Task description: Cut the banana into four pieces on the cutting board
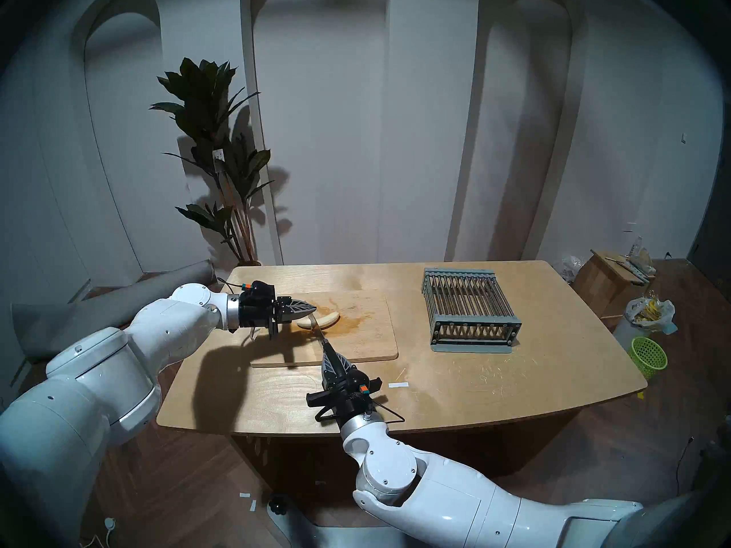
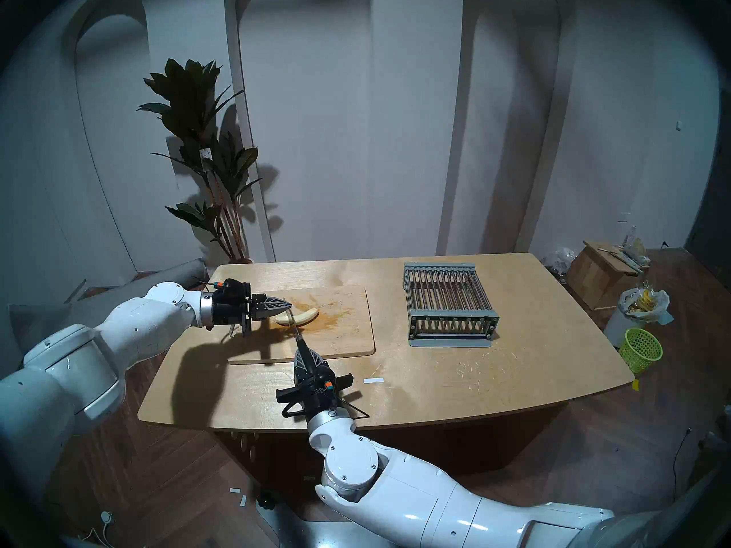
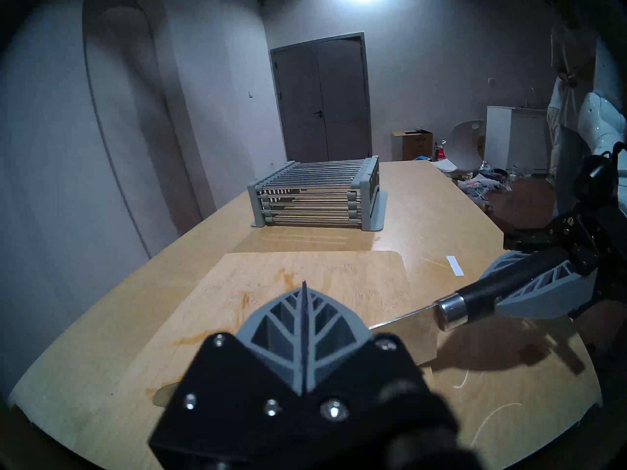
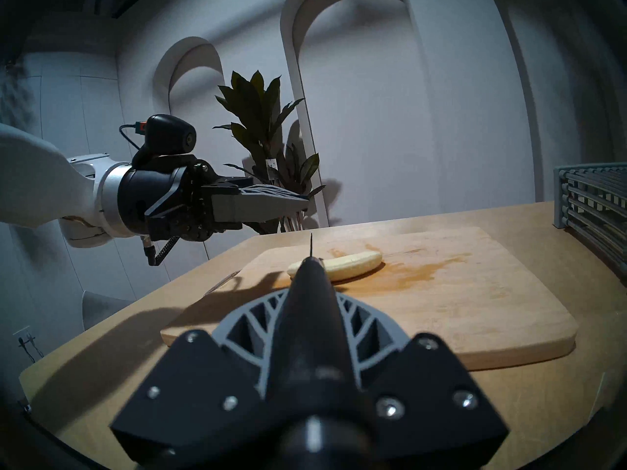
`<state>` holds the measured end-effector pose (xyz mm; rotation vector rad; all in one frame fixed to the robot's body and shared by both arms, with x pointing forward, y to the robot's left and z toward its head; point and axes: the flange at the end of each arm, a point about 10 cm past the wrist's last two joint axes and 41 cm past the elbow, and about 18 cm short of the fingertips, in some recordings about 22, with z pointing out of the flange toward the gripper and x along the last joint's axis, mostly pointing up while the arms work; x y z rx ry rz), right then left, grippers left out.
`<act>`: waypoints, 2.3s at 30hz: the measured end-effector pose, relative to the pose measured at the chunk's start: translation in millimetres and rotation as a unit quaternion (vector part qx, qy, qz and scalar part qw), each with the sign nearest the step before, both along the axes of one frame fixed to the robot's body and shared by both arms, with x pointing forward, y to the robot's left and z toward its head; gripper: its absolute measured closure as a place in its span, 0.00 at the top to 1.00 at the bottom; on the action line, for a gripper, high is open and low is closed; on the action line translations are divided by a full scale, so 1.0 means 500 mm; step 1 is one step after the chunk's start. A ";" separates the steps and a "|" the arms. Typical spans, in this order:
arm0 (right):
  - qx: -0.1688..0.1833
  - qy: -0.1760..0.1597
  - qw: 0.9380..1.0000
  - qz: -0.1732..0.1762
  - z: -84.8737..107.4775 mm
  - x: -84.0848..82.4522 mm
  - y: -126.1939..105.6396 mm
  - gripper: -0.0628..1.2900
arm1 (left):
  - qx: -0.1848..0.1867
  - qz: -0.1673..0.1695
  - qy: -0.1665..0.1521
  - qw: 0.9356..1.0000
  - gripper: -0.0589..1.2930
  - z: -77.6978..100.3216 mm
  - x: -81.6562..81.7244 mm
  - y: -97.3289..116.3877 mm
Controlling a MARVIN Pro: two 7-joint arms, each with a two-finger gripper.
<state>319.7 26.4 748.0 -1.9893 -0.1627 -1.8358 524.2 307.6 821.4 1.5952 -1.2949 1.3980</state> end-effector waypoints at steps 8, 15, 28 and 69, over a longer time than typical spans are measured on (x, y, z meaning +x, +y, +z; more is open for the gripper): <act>0.007 0.019 1.000 -0.002 -0.006 -0.005 -0.001 0.25 | -0.006 0.014 -0.008 1.000 0.02 -0.007 -0.002 0.009; 0.011 0.012 1.000 0.002 0.007 -0.001 0.003 0.25 | -0.008 0.019 -0.017 1.000 0.02 -0.001 -0.001 0.014; 0.015 -0.018 1.000 0.011 0.046 0.002 0.006 0.25 | -0.053 0.039 -0.030 0.997 0.02 0.024 0.008 0.018; -0.002 -0.017 1.000 -0.009 0.045 -0.043 -0.066 0.25 | -0.168 -0.013 0.021 0.985 0.02 0.052 0.017 -0.087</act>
